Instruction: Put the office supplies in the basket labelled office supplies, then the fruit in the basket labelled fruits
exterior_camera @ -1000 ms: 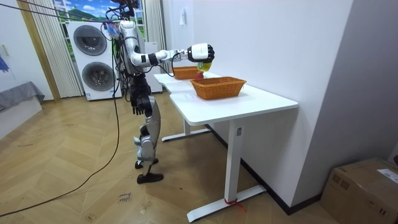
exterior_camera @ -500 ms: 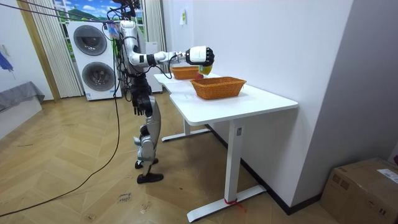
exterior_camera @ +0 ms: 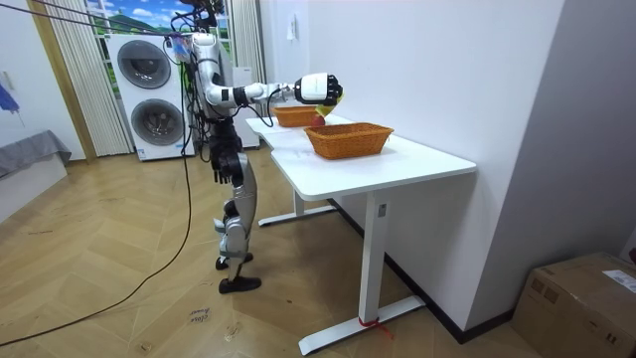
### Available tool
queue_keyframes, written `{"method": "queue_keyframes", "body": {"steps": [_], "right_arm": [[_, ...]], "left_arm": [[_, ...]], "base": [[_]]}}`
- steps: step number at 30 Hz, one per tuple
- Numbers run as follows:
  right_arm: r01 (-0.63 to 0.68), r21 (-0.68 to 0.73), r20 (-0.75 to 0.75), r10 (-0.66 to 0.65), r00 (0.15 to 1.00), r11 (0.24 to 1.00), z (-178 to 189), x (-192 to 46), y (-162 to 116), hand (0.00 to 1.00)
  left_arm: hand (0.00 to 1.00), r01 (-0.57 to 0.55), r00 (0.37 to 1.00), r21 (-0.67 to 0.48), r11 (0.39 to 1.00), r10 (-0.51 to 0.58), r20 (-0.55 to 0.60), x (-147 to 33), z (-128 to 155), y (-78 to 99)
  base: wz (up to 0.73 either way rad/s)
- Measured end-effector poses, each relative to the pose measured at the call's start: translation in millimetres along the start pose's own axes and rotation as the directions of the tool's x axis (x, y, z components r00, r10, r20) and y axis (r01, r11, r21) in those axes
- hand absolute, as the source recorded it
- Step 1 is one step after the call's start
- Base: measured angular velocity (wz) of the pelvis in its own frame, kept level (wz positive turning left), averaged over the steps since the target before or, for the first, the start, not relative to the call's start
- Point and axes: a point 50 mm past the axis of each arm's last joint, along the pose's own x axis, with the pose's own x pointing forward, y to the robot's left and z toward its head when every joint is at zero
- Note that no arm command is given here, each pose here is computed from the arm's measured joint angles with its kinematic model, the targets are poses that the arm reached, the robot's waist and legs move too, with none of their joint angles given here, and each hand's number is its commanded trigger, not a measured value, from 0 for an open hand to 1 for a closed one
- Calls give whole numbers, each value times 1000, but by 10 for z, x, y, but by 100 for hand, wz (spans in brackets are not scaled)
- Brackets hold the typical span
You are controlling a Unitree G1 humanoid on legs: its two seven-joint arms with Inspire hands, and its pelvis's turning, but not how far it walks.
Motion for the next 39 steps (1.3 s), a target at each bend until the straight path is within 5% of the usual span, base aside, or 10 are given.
{"method": "queue_keyframes", "body": {"steps": [12, 13, 16, 20, 27, 39], "right_arm": [[5, 1, -24, -5, 1000, 1000, -65, -30, -36, 100], [5, -1, -24, -6, 1000, 1000, -66, -30, -40, 77], [5, -5, -24, -5, 1000, 1000, -66, -30, -41, 34], [2, -5, -24, -2, 1000, 1000, -66, -29, -40, 14], [10, -14, -29, -10, 1000, 1000, -70, -23, -66, 0], [39, -11, -31, -40, 999, 999, -74, -12, -138, 0]], "left_arm": [[0, -2, 1000, 2, 1000, 2, 14, -2, 33, 2], [0, -3, 1000, 2, 1000, 3, 19, -3, 45, 3], [0, -4, 1000, 1, 1000, 4, 25, -4, 60, 4], [0, -3, 1000, 1, 1000, 3, 19, -4, 53, 2], [0, -3, 1000, 0, 1000, 3, 18, -3, 52, 0], [0, -2, 1000, -10, 1000, 2, 14, -4, 33, -5]], "base": [[0], [0], [0], [0], [-3], [-1]]}}
